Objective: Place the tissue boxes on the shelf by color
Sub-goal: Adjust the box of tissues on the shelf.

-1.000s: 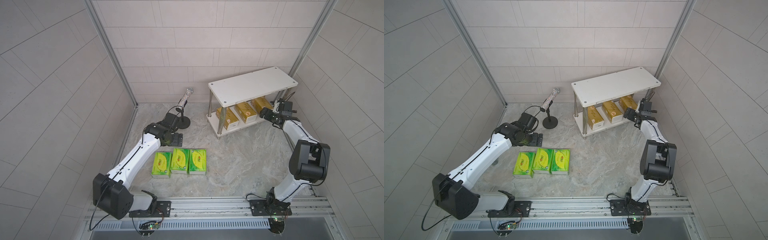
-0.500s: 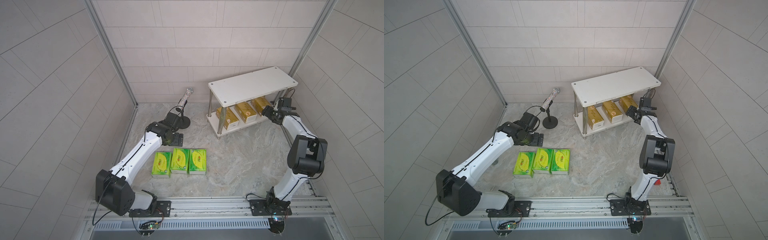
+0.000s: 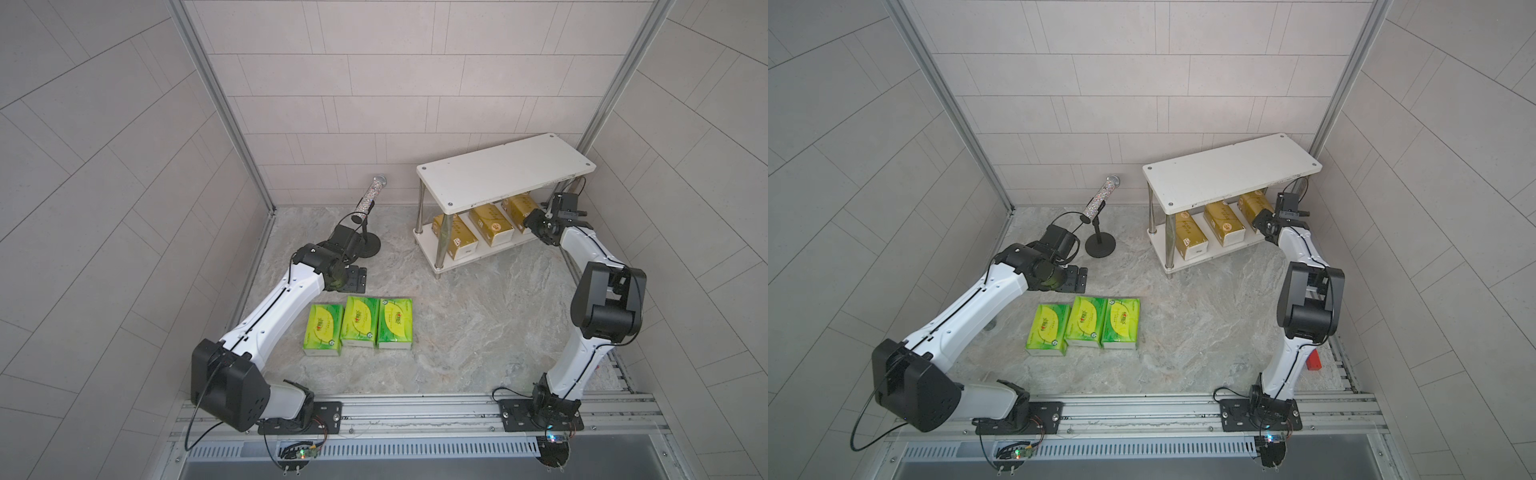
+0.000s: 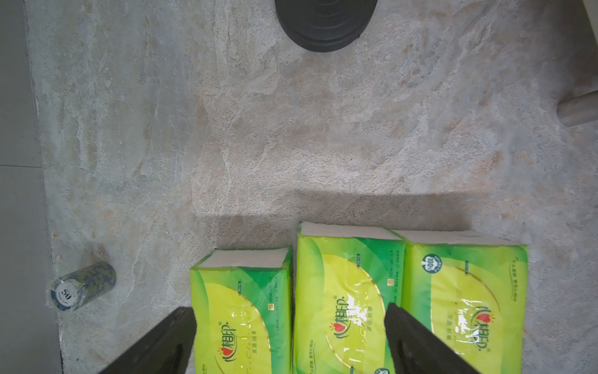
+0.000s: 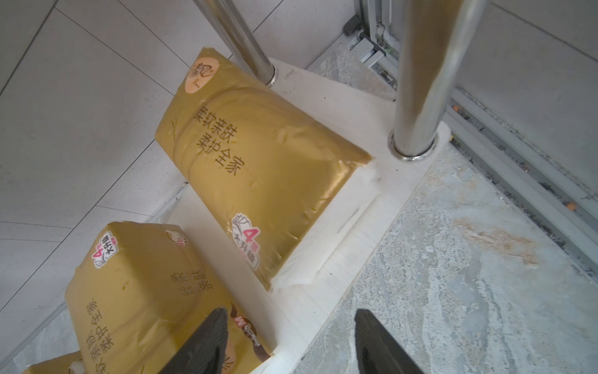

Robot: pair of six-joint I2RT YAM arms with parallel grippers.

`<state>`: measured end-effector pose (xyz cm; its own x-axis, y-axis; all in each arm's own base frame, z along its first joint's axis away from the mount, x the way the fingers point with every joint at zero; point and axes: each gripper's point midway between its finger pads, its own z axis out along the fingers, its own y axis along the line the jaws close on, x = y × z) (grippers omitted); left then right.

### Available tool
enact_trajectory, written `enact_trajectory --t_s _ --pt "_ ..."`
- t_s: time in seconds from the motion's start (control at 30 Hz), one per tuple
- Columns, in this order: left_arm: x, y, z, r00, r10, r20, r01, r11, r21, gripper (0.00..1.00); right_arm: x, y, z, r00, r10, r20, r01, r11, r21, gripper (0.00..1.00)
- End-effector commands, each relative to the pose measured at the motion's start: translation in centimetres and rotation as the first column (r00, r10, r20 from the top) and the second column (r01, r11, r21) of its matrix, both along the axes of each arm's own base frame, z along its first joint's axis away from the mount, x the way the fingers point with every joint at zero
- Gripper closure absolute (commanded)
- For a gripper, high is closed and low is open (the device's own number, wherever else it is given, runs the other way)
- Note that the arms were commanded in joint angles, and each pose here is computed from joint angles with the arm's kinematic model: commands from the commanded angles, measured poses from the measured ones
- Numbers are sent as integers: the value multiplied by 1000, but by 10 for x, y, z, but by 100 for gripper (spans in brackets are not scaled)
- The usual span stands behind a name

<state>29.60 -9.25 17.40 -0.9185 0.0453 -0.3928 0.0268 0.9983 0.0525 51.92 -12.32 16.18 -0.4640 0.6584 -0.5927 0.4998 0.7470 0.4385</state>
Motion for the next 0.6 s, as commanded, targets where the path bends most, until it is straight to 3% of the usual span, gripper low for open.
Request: enact_trajectory --t_s 0.0,0.57 --pt "-2 2 9 1000 8 18 -8 1000 2 1 5 -2 -1 1000 -19 2 19 1000 -8 35" --pt "-7 4 9 999 22 23 -22 1000 -3 1 15 -8 -3 998 -65 5 65 998 5 46"
